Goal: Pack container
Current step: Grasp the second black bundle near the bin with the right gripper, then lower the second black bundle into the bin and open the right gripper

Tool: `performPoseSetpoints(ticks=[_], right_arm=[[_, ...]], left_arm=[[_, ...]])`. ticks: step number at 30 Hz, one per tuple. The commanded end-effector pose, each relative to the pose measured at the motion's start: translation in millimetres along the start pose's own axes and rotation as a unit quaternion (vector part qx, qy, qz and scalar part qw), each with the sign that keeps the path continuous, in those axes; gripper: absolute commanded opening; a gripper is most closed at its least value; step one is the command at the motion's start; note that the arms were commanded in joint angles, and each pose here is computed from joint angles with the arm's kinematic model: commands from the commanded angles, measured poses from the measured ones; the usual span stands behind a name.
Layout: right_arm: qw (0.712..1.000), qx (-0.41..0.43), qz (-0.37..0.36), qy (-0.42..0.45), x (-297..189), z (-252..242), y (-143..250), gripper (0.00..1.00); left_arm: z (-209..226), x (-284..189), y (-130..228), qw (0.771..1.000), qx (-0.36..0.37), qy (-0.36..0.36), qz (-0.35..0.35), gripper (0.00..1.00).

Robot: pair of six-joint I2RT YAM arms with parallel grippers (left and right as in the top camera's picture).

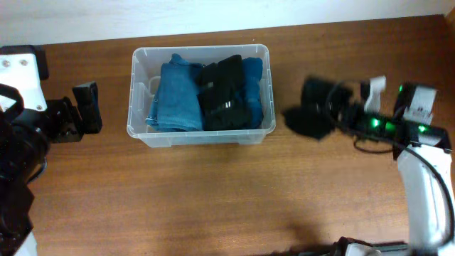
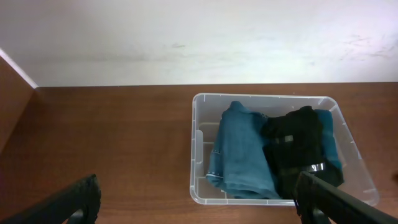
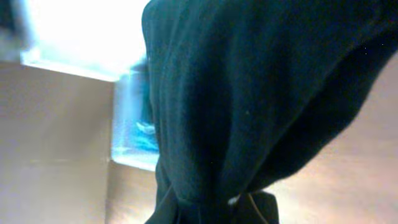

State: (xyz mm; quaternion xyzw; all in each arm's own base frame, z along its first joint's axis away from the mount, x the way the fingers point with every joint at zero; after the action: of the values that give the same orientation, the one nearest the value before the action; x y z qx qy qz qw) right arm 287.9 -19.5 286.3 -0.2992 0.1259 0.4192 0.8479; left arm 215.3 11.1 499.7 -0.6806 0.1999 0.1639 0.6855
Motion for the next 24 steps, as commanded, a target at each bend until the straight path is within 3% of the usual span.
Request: performPoseSetpoints(ticks=[1, 9, 18, 19, 20, 22, 24], right_arm=[[0.993, -0.061, 0.022, -0.101, 8, 68, 0, 0.09], [0.979, -0.125, 0.041, -0.157, 96, 130, 20, 0.10], [0.970, -0.130, 0.103, -0.178, 225, 107, 57, 0.13], [0.972, -0.121, 0.111, -0.167, 235, 97, 59, 0.24], [0.976, -0.109, 0.118, -0.148, 245, 84, 62, 0.44], [0.980, -0.084, 0.136, -0.119, 256, 61, 64, 0.68], [0.981, -0.068, 0.145, -0.107, 255, 51, 63, 0.76]], left_arm=[[1, -4, 0, 1.000, 0.000, -0.005, -0.005, 0.99], [1, -4, 0, 1.000, 0.000, -0.005, -0.005, 0.99], [1, -4, 0, 1.000, 0.000, -0.005, -0.005, 0.99], [1, -4, 0, 1.000, 0.000, -0.005, -0.005, 1.00], [1, -4, 0, 1.000, 0.000, -0.005, -0.005, 1.00], [1, -4, 0, 1.000, 0.000, -0.005, -0.005, 0.99], [1, -4, 0, 1.000, 0.000, -0.005, -0.005, 0.99]])
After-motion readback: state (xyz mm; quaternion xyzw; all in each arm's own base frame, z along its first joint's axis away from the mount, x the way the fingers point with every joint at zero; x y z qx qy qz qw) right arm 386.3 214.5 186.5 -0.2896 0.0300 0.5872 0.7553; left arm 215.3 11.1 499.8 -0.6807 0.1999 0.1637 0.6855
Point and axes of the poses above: each gripper's point midway between its finger pads, its own x axis out along the fingers, its own z axis along the line the jaws close on, y = z × x, the point moved 9 cm from there along -x, back along the fingers, and after that the axes turned 2 degrees about x, right-handed, at the moved point
